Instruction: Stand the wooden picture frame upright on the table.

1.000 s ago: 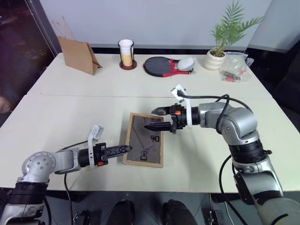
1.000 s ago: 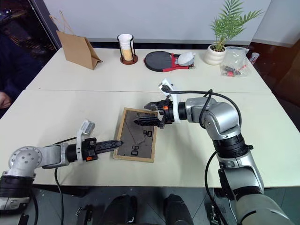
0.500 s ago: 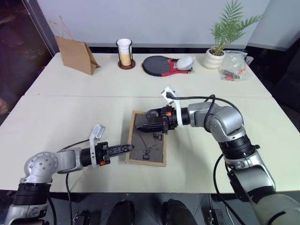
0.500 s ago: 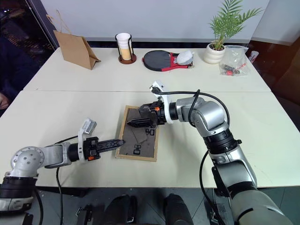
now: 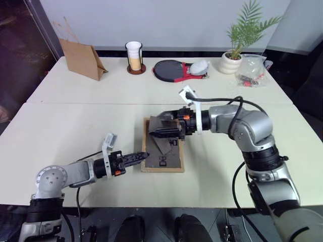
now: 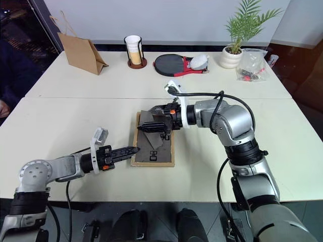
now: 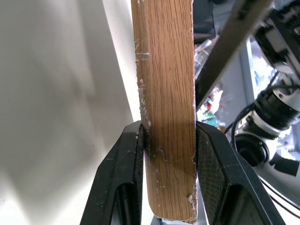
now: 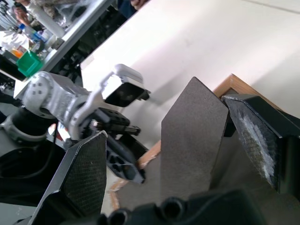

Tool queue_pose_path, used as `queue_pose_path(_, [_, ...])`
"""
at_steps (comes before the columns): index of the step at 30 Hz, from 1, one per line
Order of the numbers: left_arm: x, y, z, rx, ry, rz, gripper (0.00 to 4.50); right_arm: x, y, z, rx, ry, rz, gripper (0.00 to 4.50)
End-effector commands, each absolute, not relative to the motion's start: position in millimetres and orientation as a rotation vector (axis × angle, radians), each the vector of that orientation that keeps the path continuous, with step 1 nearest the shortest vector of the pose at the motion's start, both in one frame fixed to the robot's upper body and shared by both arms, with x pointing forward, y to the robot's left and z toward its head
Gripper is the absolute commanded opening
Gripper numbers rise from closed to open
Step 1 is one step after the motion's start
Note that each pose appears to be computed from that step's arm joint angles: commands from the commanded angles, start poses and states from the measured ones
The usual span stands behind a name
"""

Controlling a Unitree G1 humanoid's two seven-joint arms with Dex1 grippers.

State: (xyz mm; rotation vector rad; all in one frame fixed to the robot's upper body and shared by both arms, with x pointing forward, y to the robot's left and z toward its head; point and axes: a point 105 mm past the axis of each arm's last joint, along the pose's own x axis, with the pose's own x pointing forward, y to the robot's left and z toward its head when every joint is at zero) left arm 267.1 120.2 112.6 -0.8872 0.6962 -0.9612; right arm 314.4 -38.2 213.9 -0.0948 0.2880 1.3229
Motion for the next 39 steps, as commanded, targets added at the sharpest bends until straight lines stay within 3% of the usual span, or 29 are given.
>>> queue_pose_path(1, [273.6,119.1,137.9,-0.914,0.599,-1.006,1.0,296.2,-29.6,231.6,-0.114,0.23,1.413,4.46])
queue_pose_path(21, [290.2,115.2,157.5,-0.972,0.555,-0.995,1.0,285.7,-50.9,242.8,-0.22,0.186,1.361,4.46])
queue_pose_path(26, [285.0,110.2,162.7,-0.956,0.552,-1.034,1.0,325.9,-77.7,243.4,-0.545,-0.004,1.085,4.46])
queue_pose_path(29, [281.7,109.3,165.1,-0.953,0.551,-1.046,1.0,350.4,-115.3,241.8,-0.931,-0.141,0.892,4.46])
queue_pose_path(32, [279.2,110.5,166.7,-0.95,0.551,-1.05,1.0,350.4,-134.1,253.5,-1.045,-0.266,0.853,4.46])
queue_pose_path(39, [277.9,116.2,169.4,-0.945,0.55,-1.045,1.0,347.4,-151.0,266.7,-1.144,-0.352,0.837,4.46])
